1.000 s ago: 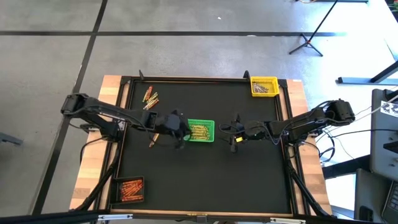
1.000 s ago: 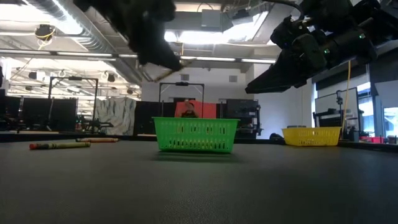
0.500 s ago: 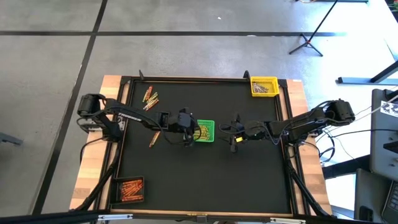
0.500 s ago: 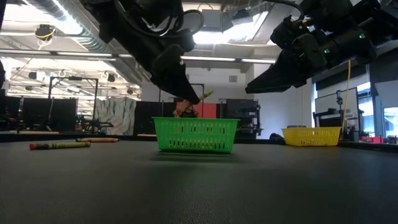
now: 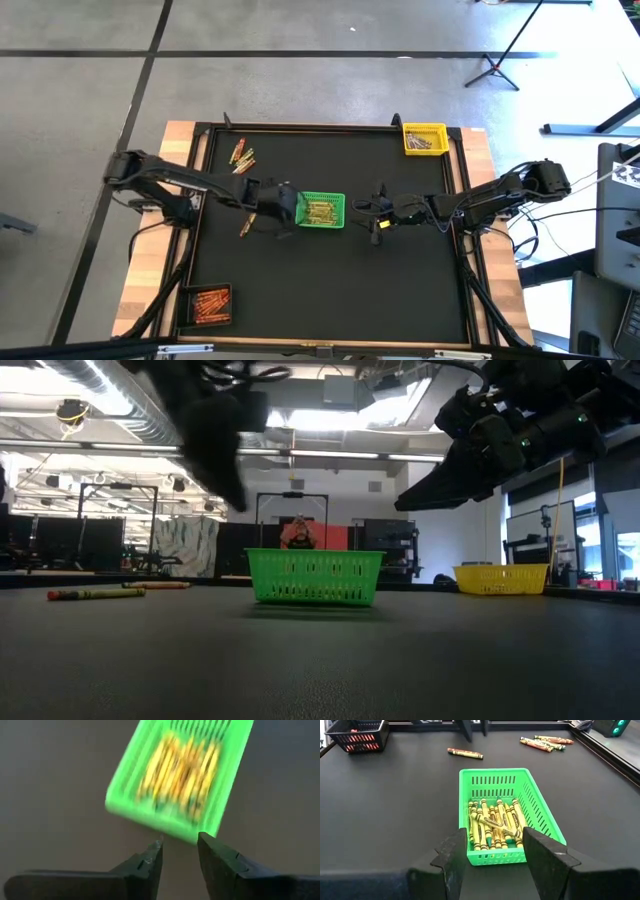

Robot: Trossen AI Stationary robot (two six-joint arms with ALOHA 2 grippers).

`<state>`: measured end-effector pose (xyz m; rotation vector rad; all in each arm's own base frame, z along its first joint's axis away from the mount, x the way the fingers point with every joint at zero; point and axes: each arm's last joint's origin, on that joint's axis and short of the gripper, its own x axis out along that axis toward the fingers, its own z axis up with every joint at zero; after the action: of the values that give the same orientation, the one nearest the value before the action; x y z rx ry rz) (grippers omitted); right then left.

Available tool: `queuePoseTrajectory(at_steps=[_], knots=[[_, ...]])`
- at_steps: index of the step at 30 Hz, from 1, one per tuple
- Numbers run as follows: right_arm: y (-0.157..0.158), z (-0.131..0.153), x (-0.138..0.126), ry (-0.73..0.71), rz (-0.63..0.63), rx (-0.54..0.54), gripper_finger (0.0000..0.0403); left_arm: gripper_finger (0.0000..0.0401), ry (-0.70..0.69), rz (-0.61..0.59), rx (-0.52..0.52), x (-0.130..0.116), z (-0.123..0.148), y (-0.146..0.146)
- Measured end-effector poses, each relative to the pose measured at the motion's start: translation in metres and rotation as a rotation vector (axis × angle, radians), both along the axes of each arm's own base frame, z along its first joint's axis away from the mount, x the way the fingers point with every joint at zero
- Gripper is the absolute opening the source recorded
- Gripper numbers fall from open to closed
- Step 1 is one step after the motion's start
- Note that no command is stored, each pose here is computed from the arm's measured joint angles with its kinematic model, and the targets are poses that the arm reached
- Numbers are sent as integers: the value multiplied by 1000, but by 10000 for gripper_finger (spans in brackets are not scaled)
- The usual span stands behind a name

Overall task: Sort crayons
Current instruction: Put the green crayon into the green bin

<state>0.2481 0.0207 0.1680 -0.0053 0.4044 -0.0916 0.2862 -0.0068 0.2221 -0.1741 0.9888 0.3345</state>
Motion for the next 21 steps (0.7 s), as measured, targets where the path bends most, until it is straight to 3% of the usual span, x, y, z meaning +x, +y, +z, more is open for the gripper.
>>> queuePoseTrajectory(at_steps=[5, 10, 21], knots=[[0, 0, 0, 0, 0, 0, 191, 101, 148, 203, -72, -34, -1, -14], [0, 0, 0, 0, 0, 0, 191, 94, 220, 386, -146, -49, -14, -24], [0, 0, 0, 5, 0, -1, 191, 81, 311, 542, -233, -67, -57, -14]])
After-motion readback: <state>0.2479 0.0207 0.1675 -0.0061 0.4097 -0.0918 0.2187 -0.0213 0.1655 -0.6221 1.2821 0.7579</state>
